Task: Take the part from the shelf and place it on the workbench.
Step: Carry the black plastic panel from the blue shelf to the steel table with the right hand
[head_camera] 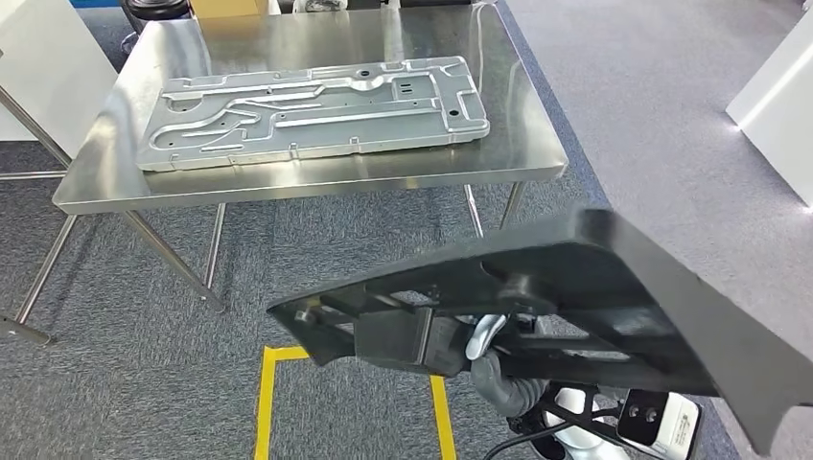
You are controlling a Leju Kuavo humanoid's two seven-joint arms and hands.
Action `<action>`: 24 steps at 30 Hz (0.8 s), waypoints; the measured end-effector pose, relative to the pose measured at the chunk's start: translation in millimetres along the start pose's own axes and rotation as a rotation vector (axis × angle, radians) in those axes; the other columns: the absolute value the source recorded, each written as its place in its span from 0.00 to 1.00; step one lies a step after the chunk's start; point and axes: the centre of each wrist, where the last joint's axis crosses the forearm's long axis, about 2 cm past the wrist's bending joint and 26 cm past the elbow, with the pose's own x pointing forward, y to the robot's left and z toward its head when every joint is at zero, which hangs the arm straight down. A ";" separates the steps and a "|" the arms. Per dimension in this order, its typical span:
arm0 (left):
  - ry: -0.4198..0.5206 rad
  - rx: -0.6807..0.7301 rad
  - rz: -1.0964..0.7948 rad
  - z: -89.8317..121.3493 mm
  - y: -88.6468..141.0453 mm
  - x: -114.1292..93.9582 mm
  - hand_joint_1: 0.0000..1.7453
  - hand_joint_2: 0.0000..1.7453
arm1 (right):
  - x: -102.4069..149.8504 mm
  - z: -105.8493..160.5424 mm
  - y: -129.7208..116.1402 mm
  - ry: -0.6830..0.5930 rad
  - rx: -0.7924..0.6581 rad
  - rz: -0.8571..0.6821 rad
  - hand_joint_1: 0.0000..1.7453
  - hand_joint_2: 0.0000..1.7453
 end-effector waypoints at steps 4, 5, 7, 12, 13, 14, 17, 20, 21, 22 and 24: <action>0.001 -0.002 -0.001 0.8 1.0 -2.5 0.00 0.00 | 1.2 4.7 1.4 0.005 -0.004 -0.011 1.00 1.00; 0.001 -0.002 -0.002 0.8 1.5 -2.6 0.00 0.00 | 1.4 5.0 1.1 0.004 -0.008 -0.011 1.00 1.00; 0.000 -0.004 -0.005 0.7 2.1 -2.5 0.00 0.00 | 1.9 4.6 0.8 0.000 -0.016 -0.007 1.00 1.00; -0.003 -0.010 -0.009 0.5 1.8 -2.0 0.00 0.00 | 4.8 4.6 1.7 -0.008 -0.022 0.006 1.00 1.00; -0.004 -0.012 -0.009 0.5 1.7 -2.0 0.00 0.00 | 5.7 4.2 1.8 -0.010 -0.021 0.010 1.00 1.00; -0.005 -0.013 -0.009 0.4 1.7 -1.6 0.00 0.00 | 6.5 3.9 2.0 -0.013 -0.020 0.012 1.00 1.00; -0.008 -0.014 -0.010 0.1 2.0 -0.8 0.00 0.00 | 8.2 6.5 3.2 -0.009 -0.023 0.014 1.00 1.00; -0.007 -0.013 -0.012 0.2 2.7 -1.2 0.00 0.00 | 9.6 8.7 3.0 -0.004 -0.021 0.018 1.00 1.00; -0.007 -0.013 -0.012 0.2 2.8 -1.2 0.00 0.00 | 10.5 8.1 2.7 -0.007 -0.018 0.021 1.00 1.00; -0.008 -0.014 -0.012 0.1 2.5 -0.9 0.00 0.00 | 11.5 7.3 2.3 -0.011 -0.015 0.025 1.00 1.00; -0.009 -0.015 -0.012 -0.1 2.0 -0.3 0.00 0.00 | 13.5 5.7 1.5 -0.019 -0.011 0.032 1.00 1.00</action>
